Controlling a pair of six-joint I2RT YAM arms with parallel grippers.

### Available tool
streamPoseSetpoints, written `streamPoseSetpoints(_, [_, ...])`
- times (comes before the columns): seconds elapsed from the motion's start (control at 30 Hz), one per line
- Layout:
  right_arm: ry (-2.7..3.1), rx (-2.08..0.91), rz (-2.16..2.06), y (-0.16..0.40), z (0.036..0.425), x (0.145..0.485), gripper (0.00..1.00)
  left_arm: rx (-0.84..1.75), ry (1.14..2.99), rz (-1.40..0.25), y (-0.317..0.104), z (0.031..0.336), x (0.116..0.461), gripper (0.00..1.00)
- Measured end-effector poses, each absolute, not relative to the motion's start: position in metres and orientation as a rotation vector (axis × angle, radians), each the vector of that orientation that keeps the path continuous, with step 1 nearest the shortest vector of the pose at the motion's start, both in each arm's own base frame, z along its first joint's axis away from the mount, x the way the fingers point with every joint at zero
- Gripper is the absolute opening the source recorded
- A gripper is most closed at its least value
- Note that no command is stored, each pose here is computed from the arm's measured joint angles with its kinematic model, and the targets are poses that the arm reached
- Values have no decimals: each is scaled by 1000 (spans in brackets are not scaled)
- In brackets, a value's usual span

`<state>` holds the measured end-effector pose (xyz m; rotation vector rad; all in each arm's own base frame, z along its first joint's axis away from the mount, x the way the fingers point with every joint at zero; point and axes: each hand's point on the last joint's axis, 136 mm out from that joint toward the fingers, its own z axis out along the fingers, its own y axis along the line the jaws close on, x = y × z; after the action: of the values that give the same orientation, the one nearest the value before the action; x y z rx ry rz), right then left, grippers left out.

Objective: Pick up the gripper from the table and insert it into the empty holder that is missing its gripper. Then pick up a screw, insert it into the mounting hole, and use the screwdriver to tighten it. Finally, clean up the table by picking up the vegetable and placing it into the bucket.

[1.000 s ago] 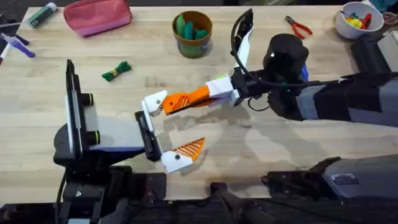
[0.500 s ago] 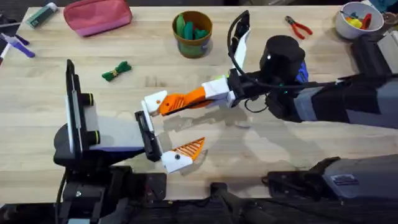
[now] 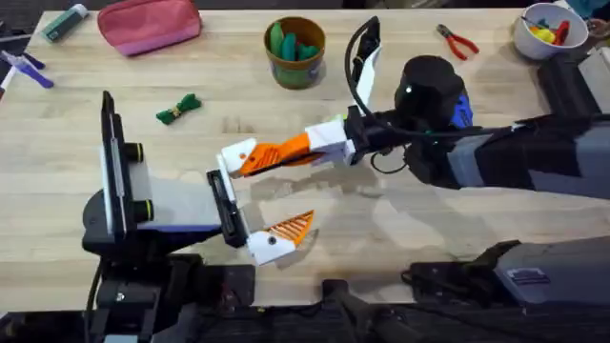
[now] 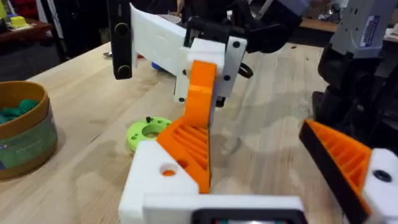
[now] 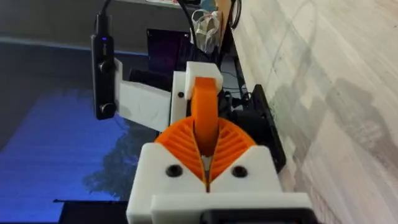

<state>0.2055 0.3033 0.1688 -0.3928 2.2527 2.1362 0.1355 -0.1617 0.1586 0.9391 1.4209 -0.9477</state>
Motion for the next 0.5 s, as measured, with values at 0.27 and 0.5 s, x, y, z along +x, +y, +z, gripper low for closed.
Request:
streamPoseSetpoints(0.27, [2251, -390, 2129, 309, 171, 206, 11, 939, 1421, -946, -162, 159, 136, 988])
streamPoseSetpoints(0.5, [2257, -391, 2132, 313, 169, 208, 11, 939, 1421, -948, -162, 159, 136, 988])
